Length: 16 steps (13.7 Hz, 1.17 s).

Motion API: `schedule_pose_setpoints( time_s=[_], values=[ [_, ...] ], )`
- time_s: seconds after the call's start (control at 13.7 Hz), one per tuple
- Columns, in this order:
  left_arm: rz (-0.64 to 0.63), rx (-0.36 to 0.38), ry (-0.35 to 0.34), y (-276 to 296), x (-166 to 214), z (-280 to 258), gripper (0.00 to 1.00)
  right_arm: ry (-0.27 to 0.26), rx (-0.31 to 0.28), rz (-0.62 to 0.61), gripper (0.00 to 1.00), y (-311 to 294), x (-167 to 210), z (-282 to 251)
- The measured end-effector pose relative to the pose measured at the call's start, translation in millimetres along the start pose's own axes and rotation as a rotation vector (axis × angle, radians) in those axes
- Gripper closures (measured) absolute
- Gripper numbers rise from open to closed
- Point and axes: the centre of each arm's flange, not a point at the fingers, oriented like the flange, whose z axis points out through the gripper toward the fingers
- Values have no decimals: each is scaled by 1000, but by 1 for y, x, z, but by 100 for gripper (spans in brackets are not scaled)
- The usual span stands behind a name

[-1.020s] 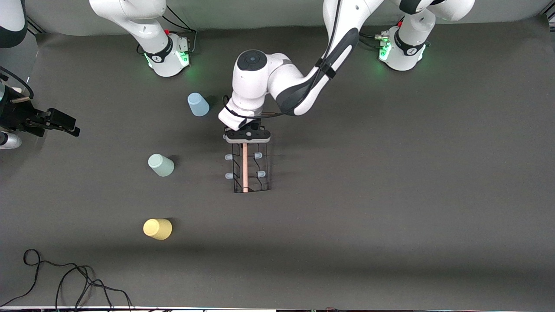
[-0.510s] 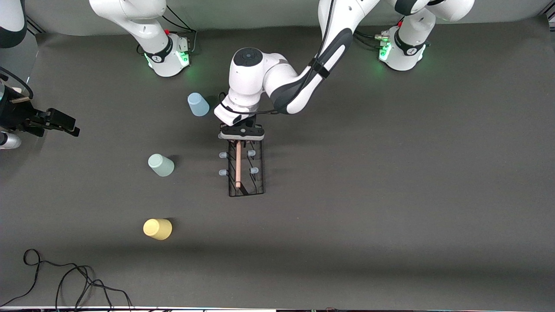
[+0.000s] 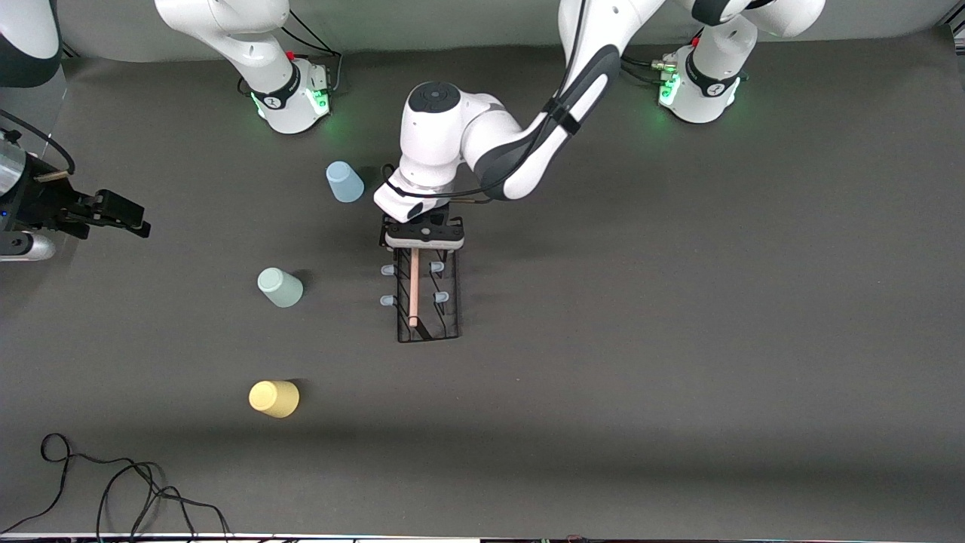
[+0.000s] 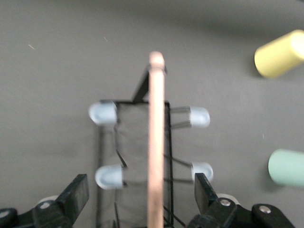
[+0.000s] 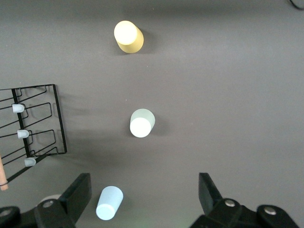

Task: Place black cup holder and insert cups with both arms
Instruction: 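Lower the rack, open the left gripper and lift away, then grasp the pale green cup with the right gripper while the left withdraws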

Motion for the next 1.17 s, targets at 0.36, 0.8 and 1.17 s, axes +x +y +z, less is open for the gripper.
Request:
schedule_pose_setpoints(
  time_s=[0.36, 0.8, 1.17],
  values=[
    [-55, 137, 7, -68, 105, -88, 1, 5, 15, 139, 0, -14, -21, 33],
    [84, 274, -208, -229, 214, -169, 0, 60, 17, -30, 0, -17, -73, 144],
    [174, 290, -320, -375, 249, -193, 0, 127, 18, -94, 0, -30, -67, 249]
  ],
)
